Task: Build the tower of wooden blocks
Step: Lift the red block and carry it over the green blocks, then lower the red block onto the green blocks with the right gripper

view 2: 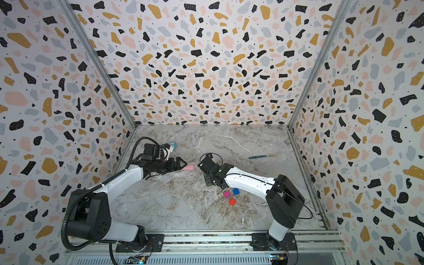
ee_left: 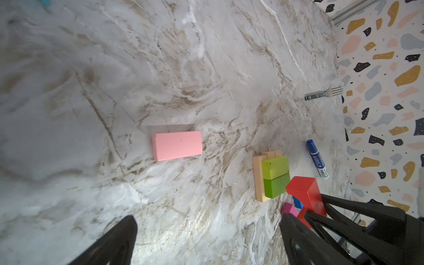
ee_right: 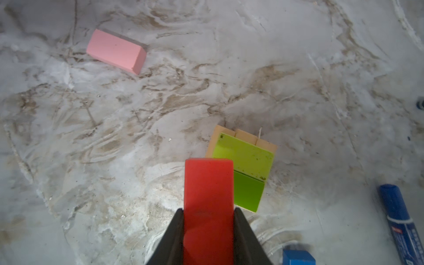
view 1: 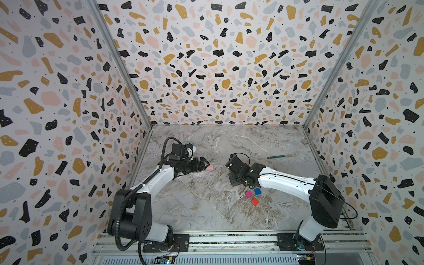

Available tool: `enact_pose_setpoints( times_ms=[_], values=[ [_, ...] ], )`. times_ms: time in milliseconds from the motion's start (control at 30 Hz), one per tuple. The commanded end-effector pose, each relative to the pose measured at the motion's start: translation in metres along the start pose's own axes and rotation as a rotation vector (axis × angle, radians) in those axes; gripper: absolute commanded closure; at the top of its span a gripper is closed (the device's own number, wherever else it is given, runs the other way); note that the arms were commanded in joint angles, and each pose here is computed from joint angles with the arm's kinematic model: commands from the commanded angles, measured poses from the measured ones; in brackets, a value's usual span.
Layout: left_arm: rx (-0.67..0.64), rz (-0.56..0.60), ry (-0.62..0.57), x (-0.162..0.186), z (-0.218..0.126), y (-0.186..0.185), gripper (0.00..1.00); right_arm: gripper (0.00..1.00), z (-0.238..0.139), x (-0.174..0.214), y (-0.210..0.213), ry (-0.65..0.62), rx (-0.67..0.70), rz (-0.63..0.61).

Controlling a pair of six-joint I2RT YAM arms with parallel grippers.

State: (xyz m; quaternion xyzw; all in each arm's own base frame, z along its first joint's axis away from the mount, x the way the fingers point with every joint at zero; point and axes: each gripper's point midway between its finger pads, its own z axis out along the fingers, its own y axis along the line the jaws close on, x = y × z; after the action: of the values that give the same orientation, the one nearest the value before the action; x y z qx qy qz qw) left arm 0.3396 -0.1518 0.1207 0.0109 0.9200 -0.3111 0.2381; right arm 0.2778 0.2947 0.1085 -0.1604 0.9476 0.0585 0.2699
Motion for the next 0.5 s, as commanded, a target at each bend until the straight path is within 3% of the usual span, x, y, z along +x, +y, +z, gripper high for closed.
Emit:
enact_pose_setpoints(
  times_ms=[0,133,467],
  values=[
    [0.072,0.056,-0.011,0.000,-0.002,-0.021,0.02,0.92,-0.017,-0.002,-0.019,-0.017,0.052,0.122],
    [0.174,0.060,0.003,0.004,0.000,-0.042,0.02,0.93,-0.016,-0.002,-0.022,-0.020,0.063,0.189],
    [0.214,0.089,0.028,0.012,0.003,-0.055,0.02,0.93,-0.014,-0.001,-0.028,-0.042,0.098,0.298]
  ],
)
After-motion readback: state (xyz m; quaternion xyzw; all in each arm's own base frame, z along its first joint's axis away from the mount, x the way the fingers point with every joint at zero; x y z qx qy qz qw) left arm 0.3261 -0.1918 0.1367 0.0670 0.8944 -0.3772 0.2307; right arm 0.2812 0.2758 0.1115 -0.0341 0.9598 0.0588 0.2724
